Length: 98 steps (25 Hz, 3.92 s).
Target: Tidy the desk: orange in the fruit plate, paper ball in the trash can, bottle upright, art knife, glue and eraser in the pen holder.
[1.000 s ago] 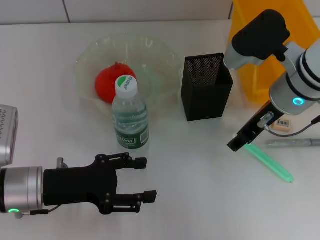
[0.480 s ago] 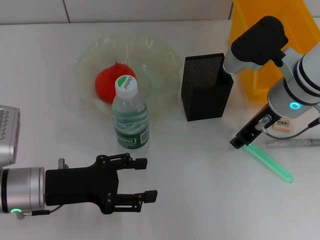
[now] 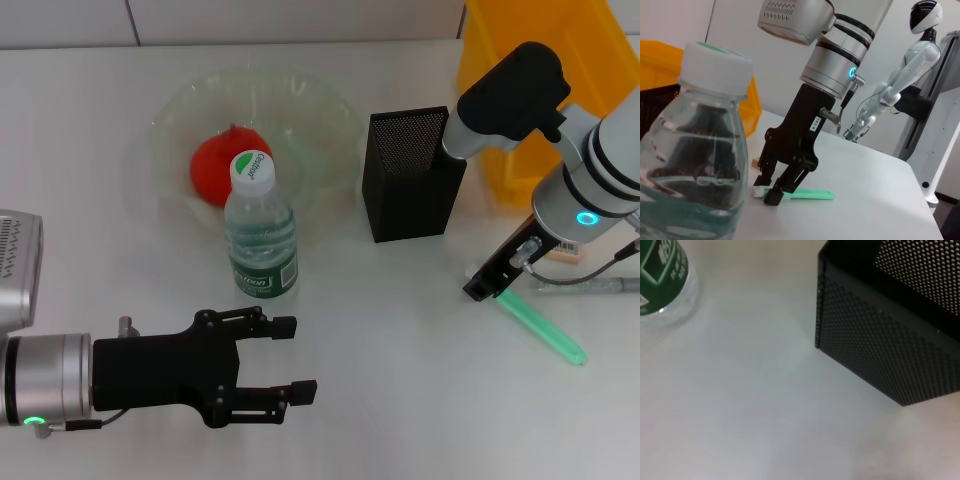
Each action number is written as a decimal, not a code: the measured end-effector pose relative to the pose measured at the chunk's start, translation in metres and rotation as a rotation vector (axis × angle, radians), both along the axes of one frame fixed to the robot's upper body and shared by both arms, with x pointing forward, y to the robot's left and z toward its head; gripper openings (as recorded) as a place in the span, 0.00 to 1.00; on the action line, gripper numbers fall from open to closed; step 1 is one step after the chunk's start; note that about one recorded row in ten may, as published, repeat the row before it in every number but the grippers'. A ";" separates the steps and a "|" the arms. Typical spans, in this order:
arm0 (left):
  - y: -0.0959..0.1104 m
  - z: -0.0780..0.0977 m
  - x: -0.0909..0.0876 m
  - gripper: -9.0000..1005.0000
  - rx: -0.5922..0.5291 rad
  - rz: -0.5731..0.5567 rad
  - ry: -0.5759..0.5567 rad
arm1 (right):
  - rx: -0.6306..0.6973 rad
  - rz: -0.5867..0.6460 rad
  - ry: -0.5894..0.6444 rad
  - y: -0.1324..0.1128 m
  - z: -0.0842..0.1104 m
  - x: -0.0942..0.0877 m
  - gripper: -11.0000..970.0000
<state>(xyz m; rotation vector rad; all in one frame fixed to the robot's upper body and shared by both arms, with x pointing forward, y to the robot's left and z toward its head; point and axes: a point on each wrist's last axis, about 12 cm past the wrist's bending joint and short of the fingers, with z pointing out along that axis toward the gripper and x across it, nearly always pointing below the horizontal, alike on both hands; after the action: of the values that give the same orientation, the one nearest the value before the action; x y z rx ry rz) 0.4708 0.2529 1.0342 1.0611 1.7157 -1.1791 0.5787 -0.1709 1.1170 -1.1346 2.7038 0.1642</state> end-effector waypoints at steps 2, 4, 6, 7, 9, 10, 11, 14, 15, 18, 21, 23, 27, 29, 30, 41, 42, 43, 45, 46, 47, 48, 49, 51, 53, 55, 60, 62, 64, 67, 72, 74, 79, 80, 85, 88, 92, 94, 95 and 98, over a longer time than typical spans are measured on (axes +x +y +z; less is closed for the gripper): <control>0.000 0.000 0.000 0.80 0.000 0.000 0.001 | -0.005 0.008 0.001 0.001 -0.001 -0.001 0.36; 0.000 0.000 0.000 0.79 0.000 -0.001 0.002 | -0.010 0.014 0.003 0.002 -0.002 -0.002 0.35; 0.000 0.000 0.000 0.79 0.000 -0.003 0.003 | -0.011 0.016 0.003 0.001 -0.003 -0.003 0.32; -0.001 0.000 -0.001 0.79 0.001 -0.004 0.003 | -0.011 0.016 0.003 0.001 -0.003 -0.003 0.30; -0.001 -0.001 -0.001 0.79 0.001 -0.007 0.004 | -0.009 0.016 0.001 0.001 -0.003 -0.003 0.25; -0.001 -0.001 -0.001 0.79 0.001 -0.008 0.005 | -0.006 0.015 0.000 0.001 -0.003 -0.004 0.23; -0.001 -0.001 -0.001 0.79 0.001 -0.008 0.006 | -0.003 0.014 -0.002 0.000 -0.002 -0.005 0.22; -0.002 -0.002 -0.003 0.79 -0.003 -0.007 0.016 | 0.048 0.015 -0.034 -0.005 0.010 -0.011 0.19; -0.002 -0.002 -0.003 0.79 -0.003 -0.007 0.016 | 0.048 0.015 -0.034 -0.005 0.010 -0.011 0.20; -0.002 -0.002 -0.003 0.79 -0.004 -0.007 0.018 | 0.132 0.007 -0.076 -0.017 0.029 -0.016 0.21; -0.002 -0.003 -0.003 0.79 -0.003 -0.007 0.018 | 0.298 -0.008 -0.125 -0.037 0.054 -0.021 0.22; -0.002 -0.003 -0.003 0.79 -0.003 -0.007 0.018 | 0.438 -0.015 -0.176 -0.053 0.070 -0.025 0.22; -0.002 -0.003 -0.003 0.79 -0.003 -0.007 0.018 | 0.712 -0.024 -0.292 -0.083 0.089 -0.031 0.24; -0.002 -0.003 -0.003 0.79 -0.003 -0.007 0.019 | 0.901 -0.030 -0.389 -0.104 0.087 -0.031 0.25; -0.002 -0.003 -0.003 0.79 -0.003 -0.007 0.019 | 0.901 -0.030 -0.389 -0.104 0.087 -0.031 0.25; -0.003 -0.004 -0.004 0.79 -0.011 -0.003 0.019 | 1.310 -0.091 -0.821 -0.119 0.015 -0.019 0.29; -0.003 -0.003 -0.004 0.79 -0.012 -0.003 0.019 | 1.310 -0.091 -0.852 -0.115 0.010 -0.018 0.29; -0.003 -0.004 -0.004 0.79 -0.012 -0.002 0.018 | 1.307 -0.088 -0.870 -0.111 0.006 -0.018 0.30; -0.003 -0.003 -0.004 0.79 -0.011 -0.001 0.018 | 1.299 -0.087 -0.888 -0.102 0.000 -0.015 0.31; -0.003 -0.003 -0.004 0.80 -0.012 -0.001 0.018 | 1.296 -0.091 -0.883 -0.099 -0.002 -0.014 0.31; -0.003 -0.003 -0.004 0.80 -0.012 0.000 0.017 | 1.292 -0.098 -0.873 -0.096 -0.004 -0.012 0.31; -0.003 -0.003 -0.004 0.80 -0.012 0.000 0.017 | 1.288 -0.103 -0.866 -0.095 -0.005 -0.010 0.32; -0.003 -0.003 -0.004 0.80 -0.012 0.001 0.017 | 1.287 -0.122 -0.847 -0.094 -0.007 -0.009 0.32; -0.003 -0.003 -0.004 0.80 -0.012 0.001 0.016 | 1.288 -0.127 -0.842 -0.094 -0.007 -0.009 0.33; -0.002 -0.003 -0.003 0.80 -0.013 0.003 0.016 | 1.292 -0.134 -0.835 -0.095 -0.007 -0.008 0.33; -0.003 -0.003 -0.003 0.80 -0.013 0.002 0.016 | 1.297 -0.137 -0.830 -0.096 -0.006 -0.008 0.34; -0.003 -0.003 -0.004 0.80 -0.012 -0.002 0.016 | 1.305 -0.103 -0.780 -0.099 0.003 -0.009 0.36; -0.003 -0.003 -0.004 0.80 -0.014 -0.004 0.017 | 1.285 -0.040 -0.720 -0.104 0.015 -0.010 0.43; -0.003 -0.003 -0.004 0.80 -0.015 -0.005 0.017 | 1.197 0.081 -0.560 -0.116 0.052 -0.012 0.57; -0.003 -0.003 -0.004 0.80 -0.018 -0.007 0.017 | 1.106 0.162 -0.455 -0.122 0.077 -0.017 0.57; -0.003 -0.002 -0.003 0.80 -0.019 -0.008 0.015 | 0.750 0.297 -0.202 -0.128 0.130 -0.037 0.57; -0.004 -0.001 -0.002 0.80 -0.020 -0.006 0.011 | 0.534 0.273 -0.142 -0.127 0.142 -0.043 0.57; -0.005 0.000 0.000 0.80 -0.018 -0.006 0.011 | 0.328 0.006 -0.091 -0.121 0.131 -0.035 0.57; -0.005 0.000 0.000 0.80 -0.018 -0.006 0.011 | 0.309 -0.048 -0.087 -0.121 0.127 -0.033 0.57; -0.005 0.000 0.001 0.80 -0.019 -0.003 0.009 | 0.234 -0.191 -0.056 -0.122 0.100 -0.032 0.57; -0.005 0.001 0.003 0.80 -0.018 -0.006 0.003 | 0.209 -0.281 -0.027 -0.127 0.084 -0.028 0.58; -0.006 0.002 0.004 0.80 -0.013 -0.014 0.002 | 0.218 -0.443 -0.030 -0.135 0.063 -0.016 0.58; -0.006 0.002 0.004 0.80 -0.014 -0.014 0.002 | 0.225 -0.489 -0.031 -0.137 0.057 -0.013 0.58; -0.006 0.002 0.005 0.80 -0.014 -0.013 0.003 | 0.225 -0.489 -0.031 -0.137 0.057 -0.013 0.58; -0.006 0.002 0.004 0.80 -0.015 -0.017 0.004 | 0.232 -0.519 -0.022 -0.138 0.049 -0.010 0.58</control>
<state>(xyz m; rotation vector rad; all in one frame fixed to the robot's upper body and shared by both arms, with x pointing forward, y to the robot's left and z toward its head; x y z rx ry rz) 0.4750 0.2469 1.0363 1.0672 1.7010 -1.2036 0.5690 -0.3085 1.1659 -0.3512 2.7622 0.3639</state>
